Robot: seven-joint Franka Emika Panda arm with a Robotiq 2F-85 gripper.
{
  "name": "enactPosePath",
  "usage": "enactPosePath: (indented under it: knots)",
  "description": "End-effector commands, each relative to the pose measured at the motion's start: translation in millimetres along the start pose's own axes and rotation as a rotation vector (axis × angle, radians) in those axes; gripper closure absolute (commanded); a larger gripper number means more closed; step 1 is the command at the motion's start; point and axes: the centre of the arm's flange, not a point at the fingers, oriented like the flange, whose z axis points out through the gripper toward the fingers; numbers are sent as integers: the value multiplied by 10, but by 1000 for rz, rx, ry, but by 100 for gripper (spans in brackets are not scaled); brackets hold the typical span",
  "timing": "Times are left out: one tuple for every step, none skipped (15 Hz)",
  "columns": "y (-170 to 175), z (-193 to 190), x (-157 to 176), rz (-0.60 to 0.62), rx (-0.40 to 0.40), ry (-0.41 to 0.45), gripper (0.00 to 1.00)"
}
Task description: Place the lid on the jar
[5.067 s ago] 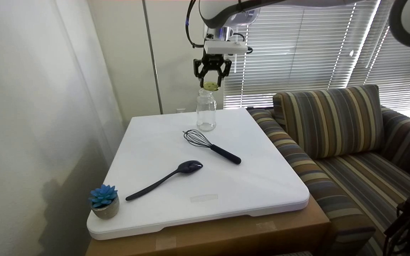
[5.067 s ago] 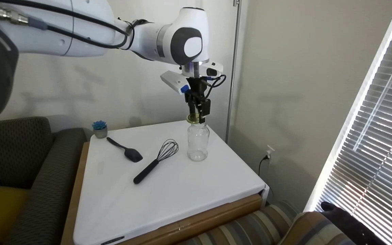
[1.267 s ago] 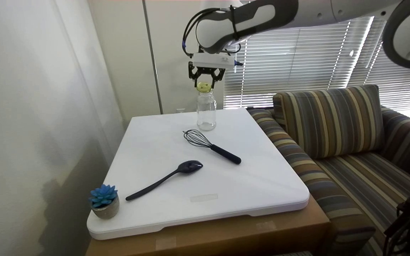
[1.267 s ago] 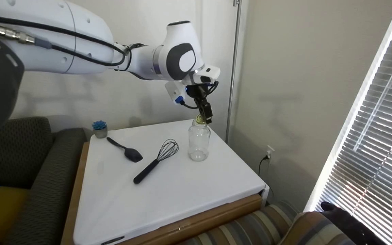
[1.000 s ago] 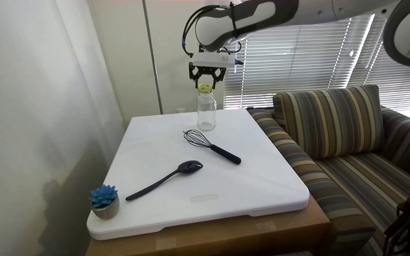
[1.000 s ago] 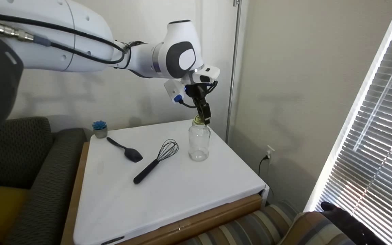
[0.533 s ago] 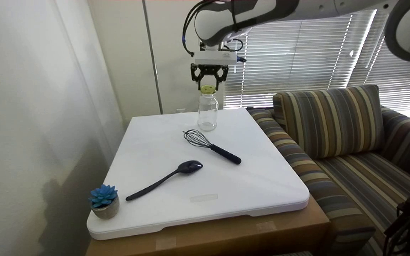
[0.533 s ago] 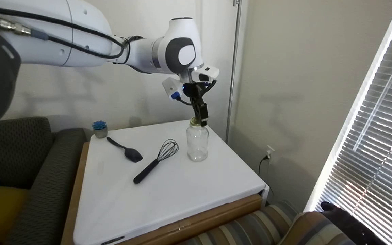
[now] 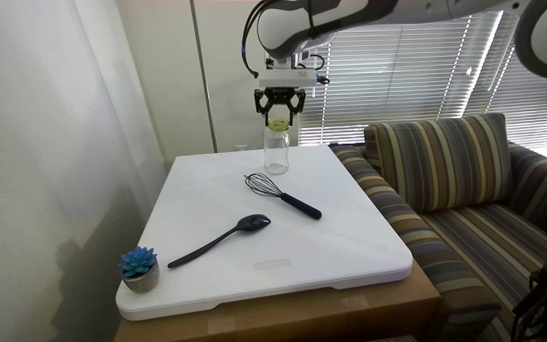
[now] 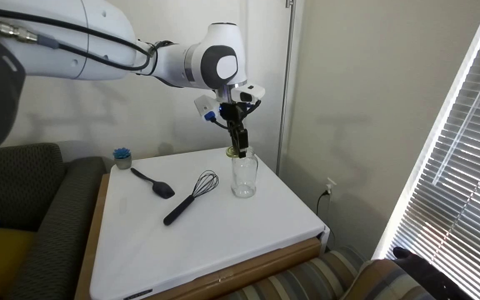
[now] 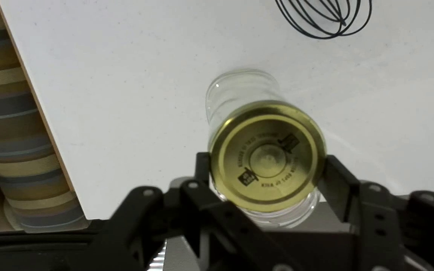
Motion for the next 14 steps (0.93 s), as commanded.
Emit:
enactPosePath:
  knots:
    - [-415,194,591,-9,-5,-68,53]
    - [-418,188,589,-9,-3,-66,53]
    - [-419,174,591,-8,0,-61,53]
    - [-421,151,596,-6,4,-47,53]
    - [-419,129,602,-5,9,-30,53]
    - [-418,111,608,-5,10,-23,53]
    - [-415,88,615,-3,11,-17,53]
    - [-413,69,620,-2,13,-12,53]
    - [-413,52,624,-2,15,-8,53]
    - [-415,34,629,0,16,-4,53]
    - [-418,22,632,0,16,-1,53]
    - [-422,8,634,-1,19,2,53]
    - [-427,-7,637,1,24,8,53]
    - [-431,-19,642,1,27,13,53]
